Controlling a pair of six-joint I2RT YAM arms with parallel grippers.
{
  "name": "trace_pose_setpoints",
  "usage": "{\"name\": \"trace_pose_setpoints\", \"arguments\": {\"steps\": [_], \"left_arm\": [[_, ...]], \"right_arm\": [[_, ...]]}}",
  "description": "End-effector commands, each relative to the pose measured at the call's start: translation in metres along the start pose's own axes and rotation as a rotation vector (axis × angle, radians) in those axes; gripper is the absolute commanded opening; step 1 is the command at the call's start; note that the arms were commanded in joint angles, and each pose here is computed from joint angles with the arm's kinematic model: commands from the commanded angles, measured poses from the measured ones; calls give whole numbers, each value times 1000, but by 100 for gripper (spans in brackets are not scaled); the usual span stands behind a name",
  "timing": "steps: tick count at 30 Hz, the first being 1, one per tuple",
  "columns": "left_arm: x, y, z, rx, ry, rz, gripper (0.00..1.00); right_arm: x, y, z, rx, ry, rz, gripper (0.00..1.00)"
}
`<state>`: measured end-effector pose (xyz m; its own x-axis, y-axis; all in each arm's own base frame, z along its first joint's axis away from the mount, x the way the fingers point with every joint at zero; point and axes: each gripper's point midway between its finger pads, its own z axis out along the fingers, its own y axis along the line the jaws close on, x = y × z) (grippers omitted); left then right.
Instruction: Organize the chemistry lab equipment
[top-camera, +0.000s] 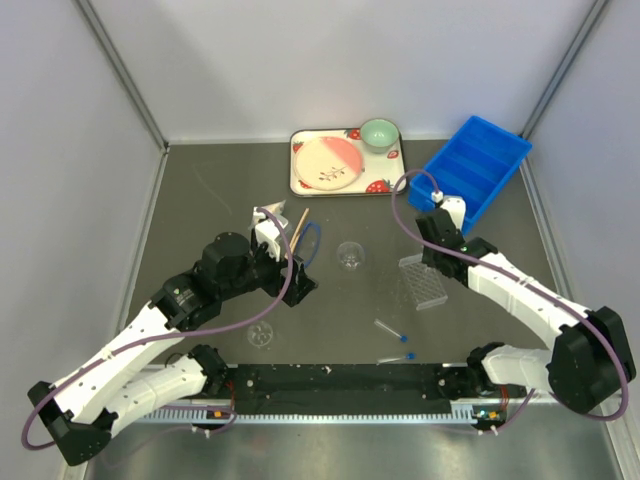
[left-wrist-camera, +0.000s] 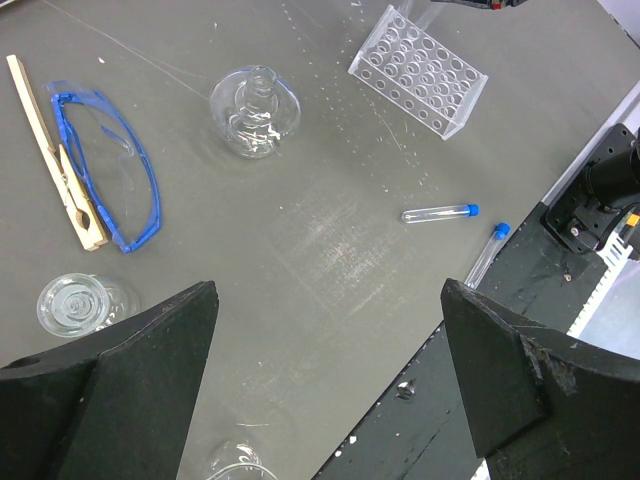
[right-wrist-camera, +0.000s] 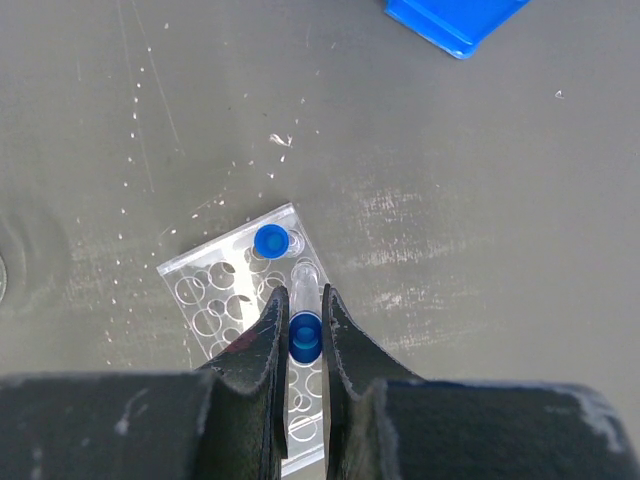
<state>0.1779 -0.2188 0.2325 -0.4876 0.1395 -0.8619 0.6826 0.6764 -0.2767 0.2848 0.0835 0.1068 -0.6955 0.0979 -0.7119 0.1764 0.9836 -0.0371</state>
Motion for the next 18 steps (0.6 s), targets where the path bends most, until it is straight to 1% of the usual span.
{"name": "trace_pose_setpoints", "arguments": {"steps": [1, 18], "left_arm": [[-5, -3, 1, 17, -26, 6, 99], [-5, -2, 1, 13, -28, 9, 99]], "right_arm": [[-8, -5, -2, 14, -33, 24, 0], [7, -1, 12, 18, 13, 15, 0]]}}
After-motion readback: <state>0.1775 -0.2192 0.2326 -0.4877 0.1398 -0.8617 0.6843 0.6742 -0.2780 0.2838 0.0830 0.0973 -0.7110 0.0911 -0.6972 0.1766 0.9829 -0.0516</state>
